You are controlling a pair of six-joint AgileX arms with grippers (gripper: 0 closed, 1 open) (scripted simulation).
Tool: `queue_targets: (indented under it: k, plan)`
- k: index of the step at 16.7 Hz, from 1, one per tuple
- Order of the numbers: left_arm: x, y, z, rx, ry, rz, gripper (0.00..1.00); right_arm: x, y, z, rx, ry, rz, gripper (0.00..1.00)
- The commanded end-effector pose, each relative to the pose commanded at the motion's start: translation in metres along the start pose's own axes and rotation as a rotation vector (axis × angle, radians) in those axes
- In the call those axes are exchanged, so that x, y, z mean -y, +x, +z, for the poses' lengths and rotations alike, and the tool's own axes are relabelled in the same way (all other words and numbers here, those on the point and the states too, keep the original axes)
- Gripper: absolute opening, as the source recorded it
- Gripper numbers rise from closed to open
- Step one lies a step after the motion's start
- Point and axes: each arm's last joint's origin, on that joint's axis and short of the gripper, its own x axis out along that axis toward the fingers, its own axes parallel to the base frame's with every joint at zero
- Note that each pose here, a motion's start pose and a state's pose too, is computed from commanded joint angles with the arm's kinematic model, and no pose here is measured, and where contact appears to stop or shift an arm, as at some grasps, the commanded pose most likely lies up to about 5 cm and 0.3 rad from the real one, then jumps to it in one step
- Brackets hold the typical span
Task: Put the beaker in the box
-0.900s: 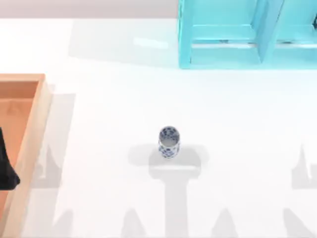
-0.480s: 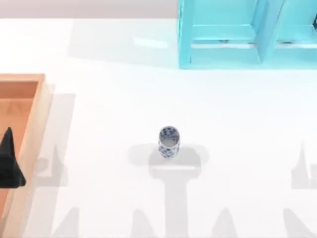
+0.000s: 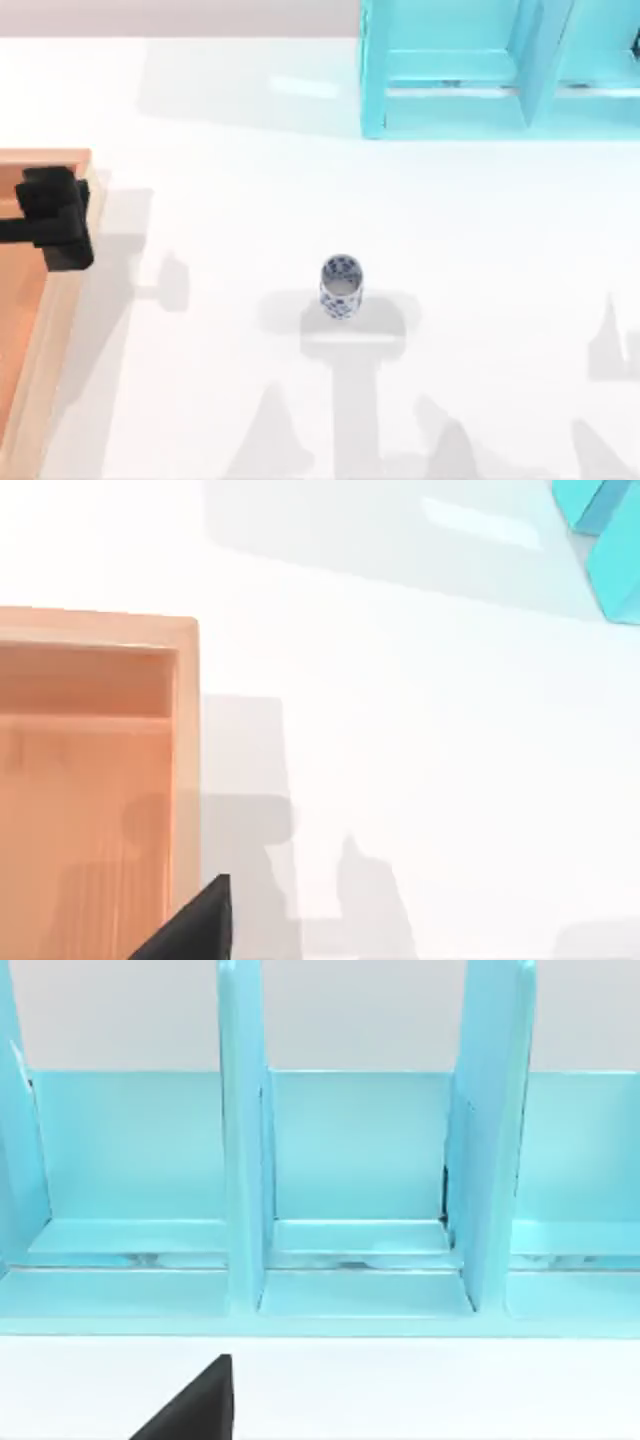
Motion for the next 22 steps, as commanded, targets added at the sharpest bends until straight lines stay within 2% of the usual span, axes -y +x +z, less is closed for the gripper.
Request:
queue_targets:
  k: [5,8,11,13,17,19,22]
  plan:
    - [0.040,0.021,0.066,-0.159,-0.067,-0.054,1.00,0.000,0.000,0.000,0.000,0.000,0.000,1.00]
    - [0.064,0.039,0.088,-0.271,-0.060,-0.041,1.00,0.000,0.000,0.000,0.000,0.000,0.000,1.00]
    - [0.093,0.073,0.103,-0.408,-0.050,-0.015,1.00,0.000,0.000,0.000,0.000,0.000,0.000,1.00]
    - [0.114,0.107,0.100,-0.551,-0.049,0.020,1.00,0.000,0.000,0.000,0.000,0.000,0.000,1.00]
    - [0.163,0.175,0.073,-0.842,-0.040,0.127,1.00,0.000,0.000,0.000,0.000,0.000,0.000,1.00]
    - [0.185,0.197,0.058,-0.935,-0.023,0.181,1.00,0.000,0.000,0.000,0.000,0.000,0.000,1.00]
    - [0.213,0.216,0.041,-1.001,0.001,0.233,1.00,0.000,0.000,0.000,0.000,0.000,0.000,1.00]
